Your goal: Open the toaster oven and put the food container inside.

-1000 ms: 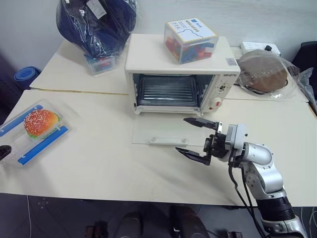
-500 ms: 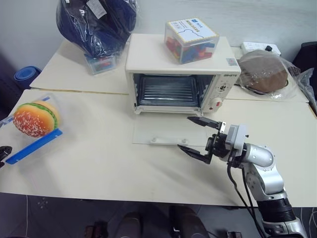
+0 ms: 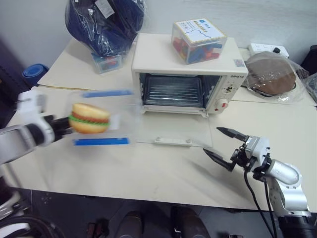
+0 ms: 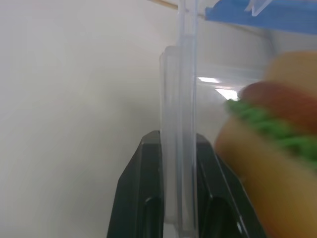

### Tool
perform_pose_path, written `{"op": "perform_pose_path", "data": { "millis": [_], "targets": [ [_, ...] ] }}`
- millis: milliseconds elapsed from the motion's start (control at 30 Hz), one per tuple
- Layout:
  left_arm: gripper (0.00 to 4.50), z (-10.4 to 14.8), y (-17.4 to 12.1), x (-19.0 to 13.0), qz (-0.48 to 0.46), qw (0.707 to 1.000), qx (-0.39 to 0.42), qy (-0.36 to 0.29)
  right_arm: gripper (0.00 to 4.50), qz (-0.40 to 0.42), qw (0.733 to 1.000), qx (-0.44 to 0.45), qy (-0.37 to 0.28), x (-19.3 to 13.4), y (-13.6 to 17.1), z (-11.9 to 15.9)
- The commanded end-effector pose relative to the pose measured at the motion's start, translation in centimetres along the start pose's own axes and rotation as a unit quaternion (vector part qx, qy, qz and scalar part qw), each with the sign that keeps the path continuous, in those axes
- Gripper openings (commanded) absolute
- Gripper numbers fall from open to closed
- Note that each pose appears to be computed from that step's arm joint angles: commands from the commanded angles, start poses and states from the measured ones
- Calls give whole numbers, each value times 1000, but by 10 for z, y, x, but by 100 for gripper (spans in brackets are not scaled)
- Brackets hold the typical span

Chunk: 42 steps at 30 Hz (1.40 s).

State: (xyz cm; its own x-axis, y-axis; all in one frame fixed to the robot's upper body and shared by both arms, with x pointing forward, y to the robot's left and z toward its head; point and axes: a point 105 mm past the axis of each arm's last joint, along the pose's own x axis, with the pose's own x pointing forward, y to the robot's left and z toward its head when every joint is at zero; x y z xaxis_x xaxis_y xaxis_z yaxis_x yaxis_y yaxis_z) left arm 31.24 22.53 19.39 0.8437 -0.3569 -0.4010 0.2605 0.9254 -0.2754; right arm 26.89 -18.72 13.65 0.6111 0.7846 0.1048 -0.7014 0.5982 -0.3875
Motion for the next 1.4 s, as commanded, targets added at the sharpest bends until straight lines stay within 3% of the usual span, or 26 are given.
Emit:
{"op": "perform_pose_path", "data": {
  "millis": [33, 233, 433, 700, 767, 867, 967, 1033, 1100, 1167, 1267, 1400],
  "targets": [
    [28, 6, -36, 11, -44, 998, 35, -7, 450, -18, 999, -31, -20, -4, -2, 18],
    [28, 4, -79, 45, -74, 997, 33, -2, 450, -46, 998, -28, -20, -9, 8, 22],
    [28, -4, -81, 65, -30, 998, 52, 29, 450, -66, 997, -29, -25, -8, 14, 24],
    [269, 5, -97, 68, -69, 996, 51, 0, 450, -76, 996, -32, -23, -9, 15, 22],
    [331, 20, -99, 62, -95, 993, 51, -38, 450, -66, 997, -26, -15, -12, 14, 21],
    [331, 40, -98, 45, -147, 983, 66, -89, 450, -28, 1000, 0, -1, -15, 17, 21],
    [331, 49, -84, 31, -177, 977, 65, -98, 450, 37, 998, 43, 30, -15, 31, 20],
    [335, 52, -73, 23, -188, 974, 84, -98, 411, 78, 994, 58, 44, -12, 40, 20],
    [295, 49, -59, 17, -192, 973, 91, -86, 353, 104, 990, 72, 55, -8, 47, 20],
    [244, 34, -49, 11, -201, 967, 148, -61, 286, 127, 987, 77, 63, -3, 53, 20],
    [148, -6, -52, 1, -251, 934, 254, -4, 179, 144, 984, 78, 65, 6, 57, 21],
    [29, -47, -67, 4, -322, 905, 276, 5, 49, 129, 989, 45, 60, 26, 46, 19]
  ]
}}
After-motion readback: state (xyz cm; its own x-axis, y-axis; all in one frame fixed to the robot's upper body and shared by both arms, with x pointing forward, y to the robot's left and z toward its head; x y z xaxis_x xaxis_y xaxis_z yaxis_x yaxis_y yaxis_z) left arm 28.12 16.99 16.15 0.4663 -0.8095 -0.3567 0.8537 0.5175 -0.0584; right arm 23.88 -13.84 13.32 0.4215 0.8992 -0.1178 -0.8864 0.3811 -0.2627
